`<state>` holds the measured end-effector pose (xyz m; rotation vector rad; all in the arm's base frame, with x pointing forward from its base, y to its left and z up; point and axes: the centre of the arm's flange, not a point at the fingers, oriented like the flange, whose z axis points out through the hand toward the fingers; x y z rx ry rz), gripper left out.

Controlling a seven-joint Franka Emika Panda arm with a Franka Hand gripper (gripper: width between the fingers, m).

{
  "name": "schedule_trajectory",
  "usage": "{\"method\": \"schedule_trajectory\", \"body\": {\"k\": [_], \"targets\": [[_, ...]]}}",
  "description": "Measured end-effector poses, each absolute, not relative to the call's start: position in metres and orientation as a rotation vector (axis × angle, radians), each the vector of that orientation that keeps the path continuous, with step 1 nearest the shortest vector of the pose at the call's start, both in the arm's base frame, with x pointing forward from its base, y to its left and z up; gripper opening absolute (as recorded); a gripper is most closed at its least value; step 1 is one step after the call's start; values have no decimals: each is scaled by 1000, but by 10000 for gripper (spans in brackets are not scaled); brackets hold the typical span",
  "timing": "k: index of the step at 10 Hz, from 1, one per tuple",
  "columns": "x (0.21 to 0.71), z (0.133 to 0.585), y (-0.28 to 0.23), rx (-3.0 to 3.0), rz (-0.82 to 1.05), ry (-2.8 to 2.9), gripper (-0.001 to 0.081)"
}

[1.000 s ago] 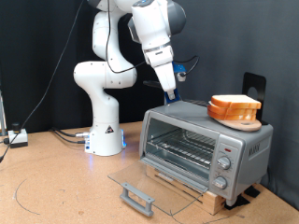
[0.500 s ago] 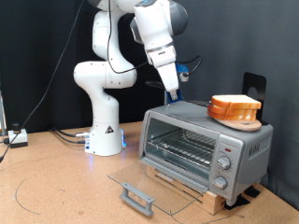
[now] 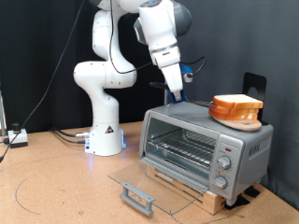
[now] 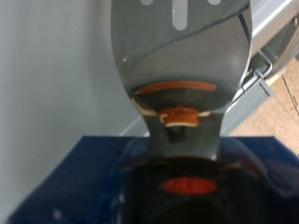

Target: Make a piece of toast with the oven

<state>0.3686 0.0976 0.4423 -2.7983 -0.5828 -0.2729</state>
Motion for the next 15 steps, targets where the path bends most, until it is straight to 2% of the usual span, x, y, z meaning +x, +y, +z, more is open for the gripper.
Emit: {"method": "schedule_trajectory", "body": {"k": [5, 15], "targets": [[371, 453, 116, -2762, -303, -599, 393], [395, 432, 171, -2783, -300, -537, 392]]}}
